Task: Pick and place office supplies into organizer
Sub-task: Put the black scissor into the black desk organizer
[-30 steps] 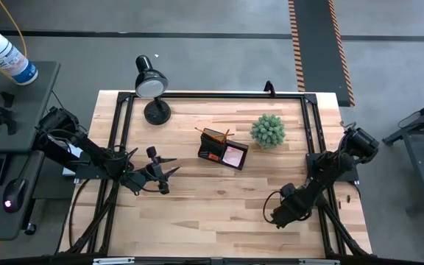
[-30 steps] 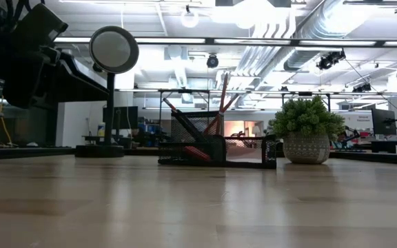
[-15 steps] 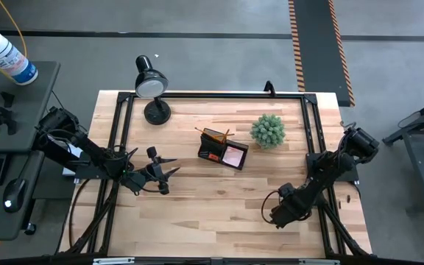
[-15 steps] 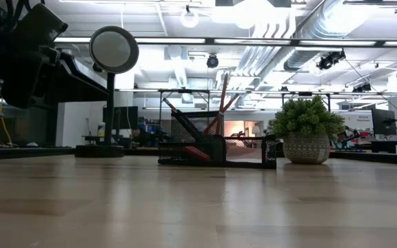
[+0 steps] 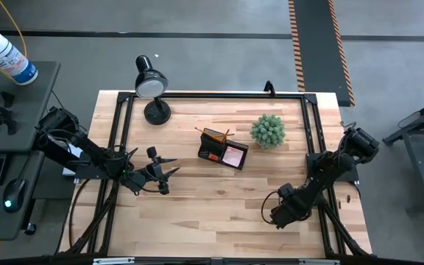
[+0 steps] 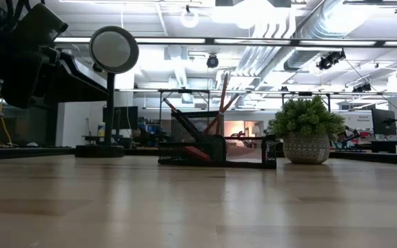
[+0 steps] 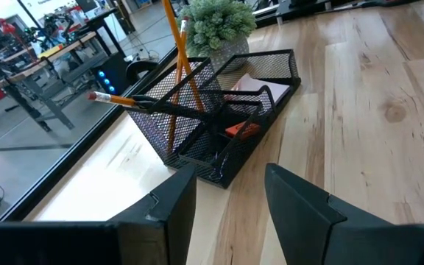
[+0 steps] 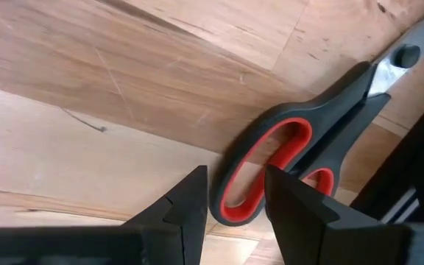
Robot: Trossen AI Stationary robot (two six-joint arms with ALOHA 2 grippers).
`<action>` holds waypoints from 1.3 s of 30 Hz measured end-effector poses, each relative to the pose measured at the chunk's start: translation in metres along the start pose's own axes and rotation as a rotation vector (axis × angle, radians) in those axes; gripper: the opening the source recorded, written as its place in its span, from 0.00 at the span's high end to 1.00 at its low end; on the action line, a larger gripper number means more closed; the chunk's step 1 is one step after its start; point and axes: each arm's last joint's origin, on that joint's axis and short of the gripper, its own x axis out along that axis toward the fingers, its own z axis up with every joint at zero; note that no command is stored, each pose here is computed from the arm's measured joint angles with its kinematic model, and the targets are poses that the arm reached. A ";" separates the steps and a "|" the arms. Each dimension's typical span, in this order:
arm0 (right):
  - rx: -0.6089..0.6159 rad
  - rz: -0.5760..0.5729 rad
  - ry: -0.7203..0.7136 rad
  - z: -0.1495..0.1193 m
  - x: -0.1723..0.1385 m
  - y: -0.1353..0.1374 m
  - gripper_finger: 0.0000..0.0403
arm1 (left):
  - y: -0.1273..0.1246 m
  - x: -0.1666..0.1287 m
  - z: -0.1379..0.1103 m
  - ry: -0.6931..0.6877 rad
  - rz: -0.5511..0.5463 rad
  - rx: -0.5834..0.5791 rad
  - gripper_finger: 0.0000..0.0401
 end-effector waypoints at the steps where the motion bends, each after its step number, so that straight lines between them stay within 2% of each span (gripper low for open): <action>1: 0.001 0.004 0.002 0.001 0.002 0.000 0.68 | 0.000 0.000 0.000 0.000 0.000 0.001 0.63; 7: -0.012 0.065 0.055 0.006 0.023 -0.004 0.71 | 0.000 0.000 0.000 0.000 0.000 0.001 0.63; 14: -0.082 0.103 0.028 0.006 0.023 -0.002 0.96 | 0.000 0.000 0.000 0.000 0.000 0.001 0.63; 18: -0.118 0.115 -0.020 0.003 0.016 0.003 0.94 | 0.000 0.000 0.000 0.000 0.000 0.000 0.63; 21: -0.139 0.093 -0.074 0.001 0.006 0.006 0.97 | 0.000 0.000 0.000 0.000 0.001 0.000 0.63; 25: -0.160 0.137 -0.190 0.000 -0.013 0.015 0.97 | 0.000 0.000 0.000 -0.001 0.000 0.006 0.63; 30: -0.259 0.236 -0.320 -0.006 -0.038 0.028 0.98 | 0.000 0.000 0.000 -0.001 0.002 0.007 0.63; 39: -0.409 0.320 -0.584 -0.006 -0.077 0.042 0.98 | 0.000 0.000 0.000 -0.001 0.000 0.007 0.63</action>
